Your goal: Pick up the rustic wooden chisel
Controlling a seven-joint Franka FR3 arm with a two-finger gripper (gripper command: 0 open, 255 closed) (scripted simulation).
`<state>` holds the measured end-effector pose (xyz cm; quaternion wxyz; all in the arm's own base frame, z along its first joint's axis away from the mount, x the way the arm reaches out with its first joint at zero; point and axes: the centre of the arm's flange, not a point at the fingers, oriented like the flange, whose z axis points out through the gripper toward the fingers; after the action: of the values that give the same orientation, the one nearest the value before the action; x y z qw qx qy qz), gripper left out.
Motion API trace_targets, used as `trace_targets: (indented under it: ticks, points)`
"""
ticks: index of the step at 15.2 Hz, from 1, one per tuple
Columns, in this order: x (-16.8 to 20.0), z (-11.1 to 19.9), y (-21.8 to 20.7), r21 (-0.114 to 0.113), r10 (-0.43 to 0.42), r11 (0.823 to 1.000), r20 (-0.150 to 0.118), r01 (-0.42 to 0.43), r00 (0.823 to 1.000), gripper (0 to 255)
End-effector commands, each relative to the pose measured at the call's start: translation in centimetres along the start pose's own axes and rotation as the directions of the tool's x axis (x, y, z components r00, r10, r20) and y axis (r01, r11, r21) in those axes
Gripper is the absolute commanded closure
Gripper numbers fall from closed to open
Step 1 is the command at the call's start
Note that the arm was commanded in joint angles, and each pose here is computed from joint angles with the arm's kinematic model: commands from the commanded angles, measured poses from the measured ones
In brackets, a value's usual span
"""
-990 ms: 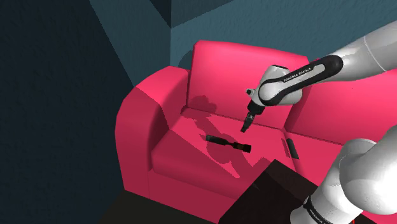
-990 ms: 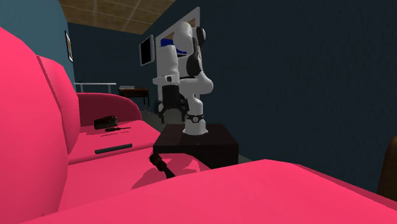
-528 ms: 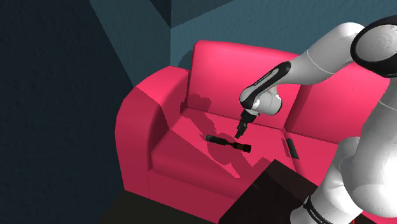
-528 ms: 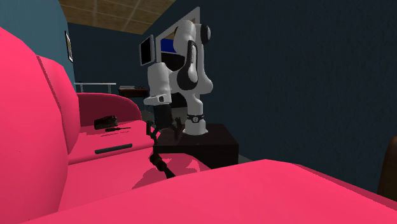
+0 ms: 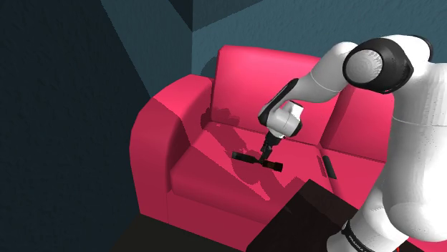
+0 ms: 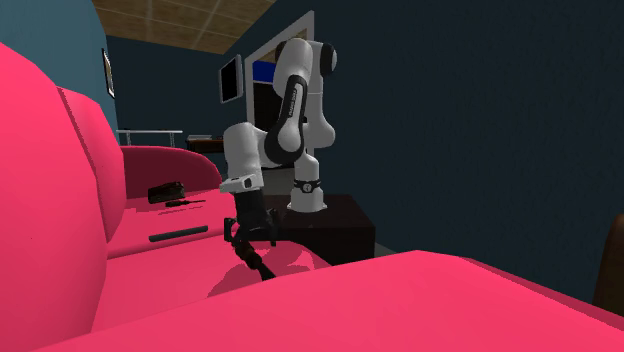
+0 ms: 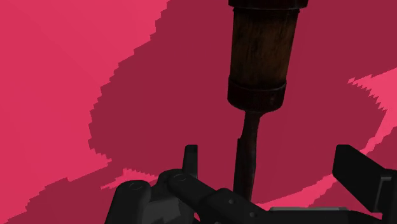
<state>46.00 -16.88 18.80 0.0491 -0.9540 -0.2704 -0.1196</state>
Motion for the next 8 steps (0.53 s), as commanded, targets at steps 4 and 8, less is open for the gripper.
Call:
trace_targets:
  ticks: [4,8]
  points:
    - [-0.6,2.4,0.1,0.0,-0.001,1.0,-0.001,0.001,1.0,0]
    - [-0.6,2.4,0.0,0.0,0.0,1.0,-0.001,0.0,1.0,255]
